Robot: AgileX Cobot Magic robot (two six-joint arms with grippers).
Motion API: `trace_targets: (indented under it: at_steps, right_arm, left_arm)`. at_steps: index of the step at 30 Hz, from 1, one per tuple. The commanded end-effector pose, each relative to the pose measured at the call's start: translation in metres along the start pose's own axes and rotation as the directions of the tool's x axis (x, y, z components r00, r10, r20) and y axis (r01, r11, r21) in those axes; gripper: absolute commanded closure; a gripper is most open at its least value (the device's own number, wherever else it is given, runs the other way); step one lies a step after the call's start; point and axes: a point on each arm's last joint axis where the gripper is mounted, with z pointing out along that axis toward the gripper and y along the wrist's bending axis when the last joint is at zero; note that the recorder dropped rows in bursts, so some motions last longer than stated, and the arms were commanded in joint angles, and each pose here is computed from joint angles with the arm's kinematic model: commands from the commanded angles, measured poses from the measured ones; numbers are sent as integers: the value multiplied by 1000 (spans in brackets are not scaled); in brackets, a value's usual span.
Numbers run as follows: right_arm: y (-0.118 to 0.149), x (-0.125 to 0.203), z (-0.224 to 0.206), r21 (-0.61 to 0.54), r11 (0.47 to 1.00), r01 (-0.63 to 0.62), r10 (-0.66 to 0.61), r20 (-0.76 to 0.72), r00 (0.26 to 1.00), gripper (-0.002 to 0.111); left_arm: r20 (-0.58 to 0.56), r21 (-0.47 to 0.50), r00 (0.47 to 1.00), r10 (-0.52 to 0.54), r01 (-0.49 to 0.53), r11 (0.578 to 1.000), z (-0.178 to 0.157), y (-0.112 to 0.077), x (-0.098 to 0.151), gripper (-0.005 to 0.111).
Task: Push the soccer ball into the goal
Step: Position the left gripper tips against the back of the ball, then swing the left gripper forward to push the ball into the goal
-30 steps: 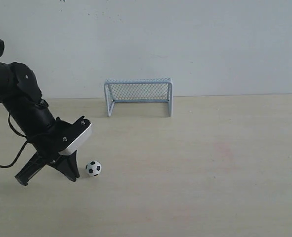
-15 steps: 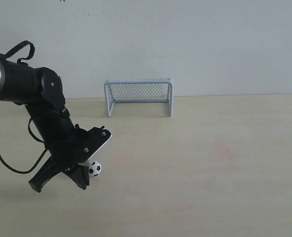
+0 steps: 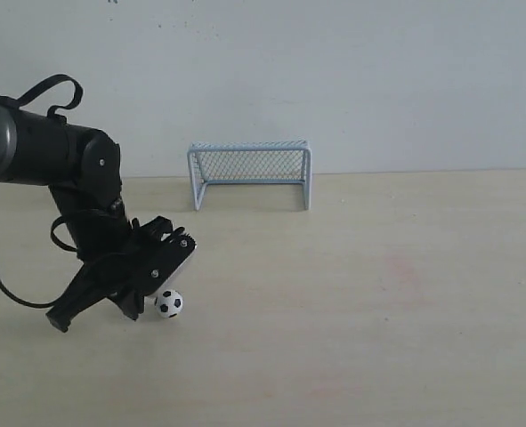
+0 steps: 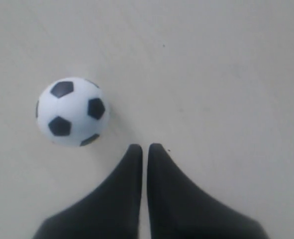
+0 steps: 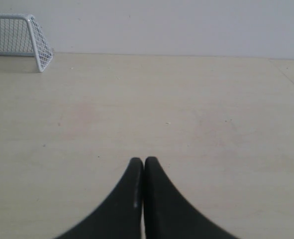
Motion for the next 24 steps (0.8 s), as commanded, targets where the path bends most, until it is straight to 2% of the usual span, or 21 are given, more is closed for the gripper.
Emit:
trace_targets:
  at_steps: [1, 5, 15, 18, 19, 20, 21, 22, 24]
  right_arm:
    - [0, -1, 0, 2, 1000, 5, -5, 10, 1000, 108]
    - [0, -1, 0, 2, 1000, 5, -5, 10, 1000, 108]
    - [0, -1, 0, 2, 1000, 5, -5, 10, 1000, 108]
    - [0, -1, 0, 2, 1000, 5, -5, 10, 1000, 108]
    - [0, -1, 0, 2, 1000, 5, -5, 10, 1000, 108]
    - [0, -1, 0, 2, 1000, 5, -5, 10, 1000, 108]
    - [0, -1, 0, 2, 1000, 5, -5, 10, 1000, 108]
    - [0, -1, 0, 2, 1000, 5, -5, 10, 1000, 108]
    - [0, -1, 0, 2, 1000, 5, -5, 10, 1000, 108]
  left_arm:
    - [10, 46, 1000, 22, -22, 999, -2, -3, -3, 102]
    - [58, 110, 996, 61, -67, 992, -2, -9, -6, 102]
    - [109, 109, 993, 51, -63, 992, -3, -9, -11, 102]
    - [112, 32, 993, 46, -50, 998, -2, -2, -12, 102]
    - [116, -56, 993, 31, -25, 998, -2, 6, -12, 102]
    - [133, -186, 991, -15, 40, 982, -1, 19, -13, 102]
    - [152, -334, 985, -88, 134, 933, -2, 34, -12, 102]
    - [204, -457, 960, -189, 264, 849, -5, 47, -9, 102]
    - [269, -622, 912, -309, 409, 667, -22, 64, -4, 102]
